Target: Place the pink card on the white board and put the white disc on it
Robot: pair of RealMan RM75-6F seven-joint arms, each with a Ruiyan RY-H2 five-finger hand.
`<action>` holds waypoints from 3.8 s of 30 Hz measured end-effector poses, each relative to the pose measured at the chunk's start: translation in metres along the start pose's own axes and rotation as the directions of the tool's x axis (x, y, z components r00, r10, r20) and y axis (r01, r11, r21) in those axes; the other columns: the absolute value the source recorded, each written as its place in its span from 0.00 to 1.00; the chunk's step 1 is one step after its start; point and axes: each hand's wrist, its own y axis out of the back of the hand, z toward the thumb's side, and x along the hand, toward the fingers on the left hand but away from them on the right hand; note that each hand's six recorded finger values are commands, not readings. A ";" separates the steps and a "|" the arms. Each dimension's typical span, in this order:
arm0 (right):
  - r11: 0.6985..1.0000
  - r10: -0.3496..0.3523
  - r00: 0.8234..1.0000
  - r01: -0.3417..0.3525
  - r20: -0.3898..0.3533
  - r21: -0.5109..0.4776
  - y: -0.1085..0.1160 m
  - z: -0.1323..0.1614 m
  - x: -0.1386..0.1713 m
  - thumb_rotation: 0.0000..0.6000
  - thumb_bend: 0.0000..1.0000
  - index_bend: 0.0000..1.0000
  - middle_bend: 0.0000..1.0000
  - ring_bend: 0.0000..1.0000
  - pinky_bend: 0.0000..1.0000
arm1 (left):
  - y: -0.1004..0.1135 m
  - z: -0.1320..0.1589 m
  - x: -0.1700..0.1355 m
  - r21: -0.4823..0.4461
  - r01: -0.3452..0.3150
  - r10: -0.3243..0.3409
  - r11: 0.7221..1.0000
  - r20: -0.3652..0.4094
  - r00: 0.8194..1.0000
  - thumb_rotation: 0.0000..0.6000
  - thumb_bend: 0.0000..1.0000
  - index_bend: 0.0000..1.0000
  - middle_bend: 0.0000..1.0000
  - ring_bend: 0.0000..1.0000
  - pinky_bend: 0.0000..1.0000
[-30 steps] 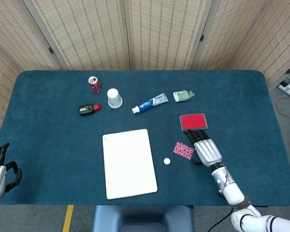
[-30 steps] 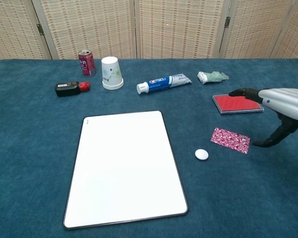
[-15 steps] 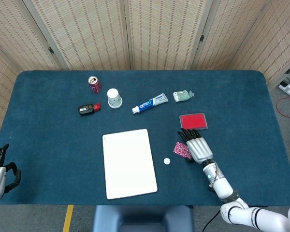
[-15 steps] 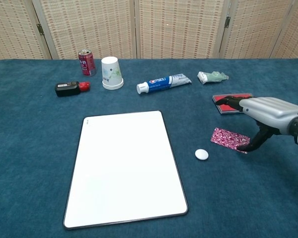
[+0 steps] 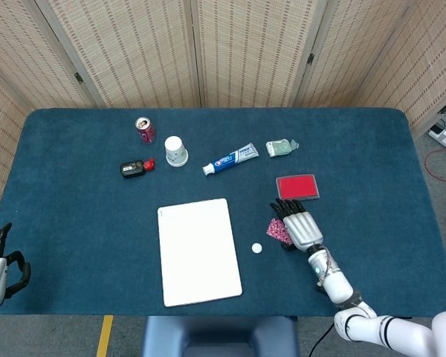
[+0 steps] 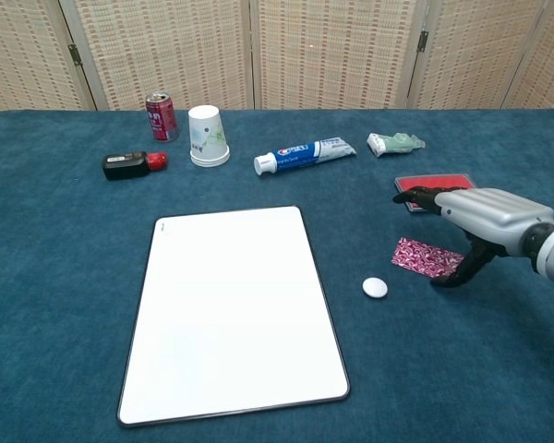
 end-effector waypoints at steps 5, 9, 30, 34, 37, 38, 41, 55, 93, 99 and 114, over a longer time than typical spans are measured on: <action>1.000 0.003 1.000 -0.003 0.012 0.006 -0.001 -0.003 -0.002 1.00 0.23 0.00 0.04 0.03 0.05 | -0.001 -0.001 -0.001 -0.003 0.002 -0.002 1.000 -0.001 1.000 1.00 0.16 0.09 0.05 0.06 0.00; 1.000 -0.001 1.000 0.000 0.023 0.009 0.000 -0.007 -0.004 1.00 0.23 0.00 0.04 0.03 0.05 | -0.002 -0.001 0.000 -0.001 0.004 -0.004 1.000 -0.001 1.000 1.00 0.16 0.09 0.05 0.06 0.00; 1.000 -0.005 0.994 0.003 0.105 0.018 0.014 -0.041 -0.001 1.00 0.23 0.02 0.07 0.08 0.06 | -0.002 0.002 0.001 0.000 0.004 -0.004 1.000 0.006 1.000 1.00 0.16 0.10 0.05 0.06 0.00; 1.000 -0.004 0.996 0.004 0.092 0.001 0.021 -0.037 0.005 1.00 0.23 0.11 0.07 0.07 0.06 | -0.002 0.001 0.001 -0.001 0.004 -0.004 1.000 0.006 1.000 1.00 0.16 0.10 0.05 0.06 0.00; 1.000 -0.002 0.996 0.003 0.085 -0.002 0.027 -0.034 0.010 1.00 0.23 0.19 0.07 0.06 0.06 | -0.003 0.002 0.002 -0.002 0.005 -0.005 1.000 0.009 1.000 1.00 0.16 0.10 0.05 0.06 0.00; 1.000 0.002 0.997 -0.002 0.084 -0.001 0.028 -0.033 0.011 1.00 0.23 0.21 0.07 0.06 0.06 | -0.003 0.002 0.002 -0.004 0.005 -0.004 1.000 0.011 1.000 1.00 0.16 0.10 0.05 0.06 0.00; 1.000 0.016 0.996 -0.016 0.088 0.002 0.028 -0.031 0.012 1.00 0.23 0.28 0.07 0.05 0.06 | -0.003 0.003 0.002 -0.007 0.003 -0.003 1.000 0.015 1.000 1.00 0.16 0.10 0.05 0.06 0.00; 0.998 0.064 0.990 -0.064 0.125 -0.008 0.019 -0.029 -0.003 1.00 0.23 0.30 0.07 0.05 0.06 | -0.006 -0.002 -0.001 -0.009 0.014 -0.014 1.000 0.006 1.000 1.00 0.15 0.11 0.05 0.06 0.00; 0.995 0.102 0.981 -0.102 0.166 -0.008 0.010 -0.034 -0.016 1.00 0.23 0.39 0.10 0.07 0.06 | -0.011 -0.006 0.000 -0.010 0.026 -0.026 1.000 0.001 1.000 1.00 0.16 0.11 0.05 0.06 0.00; 0.995 0.103 0.981 -0.103 0.166 -0.011 0.009 -0.036 -0.014 1.00 0.23 0.41 0.11 0.07 0.06 | -0.010 -0.005 0.000 -0.009 0.025 -0.025 1.000 0.004 1.000 1.00 0.16 0.11 0.05 0.06 0.00; 0.998 0.055 0.992 -0.052 0.111 -0.032 0.031 -0.025 0.002 1.00 0.23 0.42 0.12 0.08 0.06 | -0.008 -0.006 -0.001 -0.010 0.016 -0.016 1.000 -0.001 1.000 1.00 0.16 0.11 0.05 0.06 0.00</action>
